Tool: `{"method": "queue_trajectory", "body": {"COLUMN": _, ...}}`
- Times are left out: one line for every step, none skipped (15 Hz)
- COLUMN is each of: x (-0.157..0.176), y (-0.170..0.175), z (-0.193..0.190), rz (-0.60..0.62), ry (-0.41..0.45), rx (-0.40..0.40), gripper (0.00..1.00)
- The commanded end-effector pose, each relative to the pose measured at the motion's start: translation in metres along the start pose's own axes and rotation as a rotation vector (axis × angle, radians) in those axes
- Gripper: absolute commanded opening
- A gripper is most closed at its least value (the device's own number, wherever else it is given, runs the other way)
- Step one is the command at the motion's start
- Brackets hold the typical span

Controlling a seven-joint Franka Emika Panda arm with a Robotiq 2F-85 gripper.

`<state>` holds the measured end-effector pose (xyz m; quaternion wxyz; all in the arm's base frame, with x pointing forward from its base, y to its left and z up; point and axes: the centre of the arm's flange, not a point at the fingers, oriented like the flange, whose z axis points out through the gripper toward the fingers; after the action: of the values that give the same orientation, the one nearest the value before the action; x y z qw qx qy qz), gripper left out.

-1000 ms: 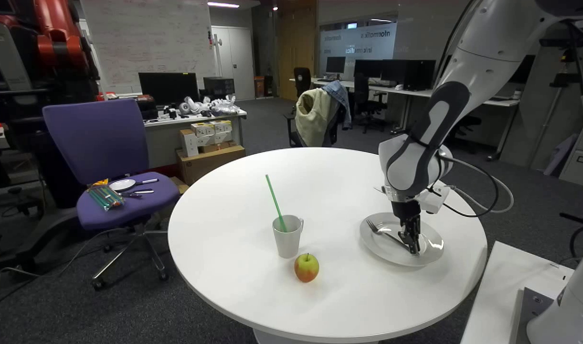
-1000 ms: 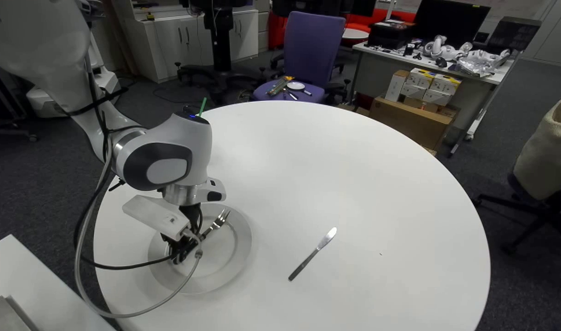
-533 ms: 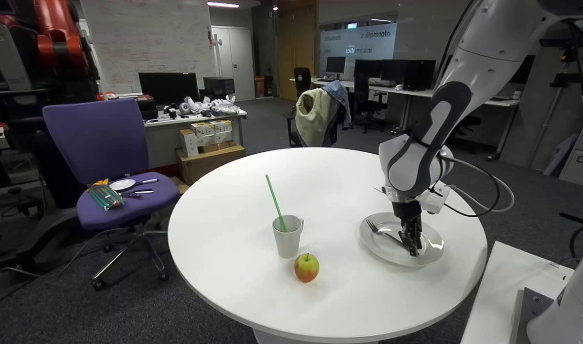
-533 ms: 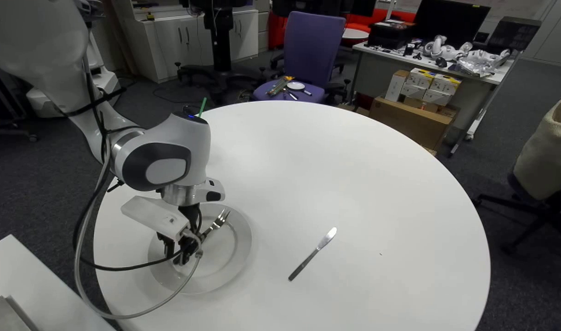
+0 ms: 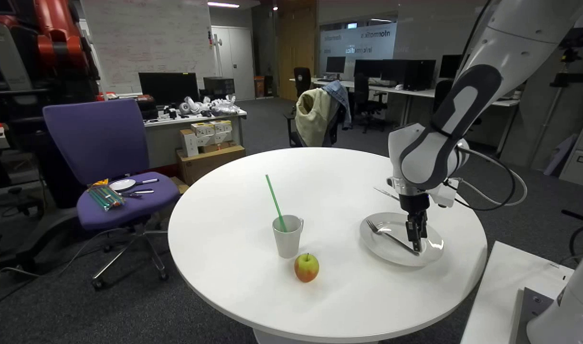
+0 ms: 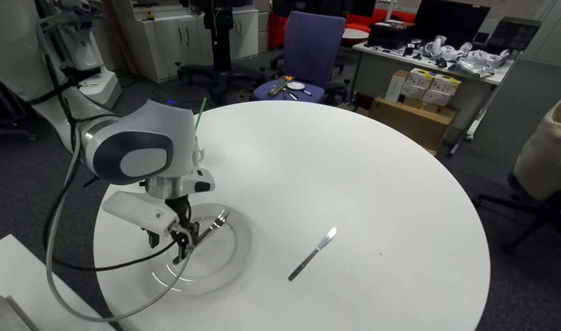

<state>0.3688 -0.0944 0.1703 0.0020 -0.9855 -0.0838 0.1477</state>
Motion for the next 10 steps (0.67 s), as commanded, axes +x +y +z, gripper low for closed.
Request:
{"method": "queue_trajectory", "body": {"x": -0.018, "y": 0.015, "z": -0.021, "rz": 0.014, "ry": 0.042, "rx": -0.012, "gripper": 0.81}}
{"method": "queue_trajectory", "body": {"x": -0.016, "y": 0.023, "z": -0.022, "rz": 0.033, "ry": 0.043, "rx": -0.012, "gripper": 0.80}}
{"method": "queue_trajectory", "body": {"x": -0.015, "y": 0.031, "z": -0.023, "rz": 0.052, "ry": 0.042, "rx": -0.009, "gripper": 0.80}}
{"method": "queue_trajectory", "body": {"x": -0.015, "y": 0.039, "z": -0.023, "rz": 0.073, "ry": 0.043, "rx": -0.009, "gripper": 0.80}}
{"method": "queue_trajectory", "body": {"x": -0.013, "y": 0.050, "z": -0.023, "rz": 0.095, "ry": 0.042, "rx": -0.008, "gripper": 0.80}}
{"method": "queue_trajectory", "body": {"x": -0.013, "y": 0.057, "z": -0.023, "rz": 0.113, "ry": 0.042, "rx": -0.007, "gripper": 0.79}}
{"method": "queue_trajectory", "body": {"x": -0.010, "y": 0.066, "z": -0.024, "rz": 0.130, "ry": 0.038, "rx": -0.006, "gripper": 0.76}}
{"method": "queue_trajectory", "body": {"x": -0.008, "y": 0.072, "z": -0.023, "rz": 0.146, "ry": 0.037, "rx": -0.009, "gripper": 0.65}}
{"method": "queue_trajectory", "body": {"x": -0.004, "y": 0.076, "z": -0.022, "rz": 0.153, "ry": 0.033, "rx": -0.011, "gripper": 0.52}}
{"method": "queue_trajectory", "body": {"x": 0.000, "y": 0.078, "z": -0.022, "rz": 0.160, "ry": 0.033, "rx": -0.014, "gripper": 0.46}}
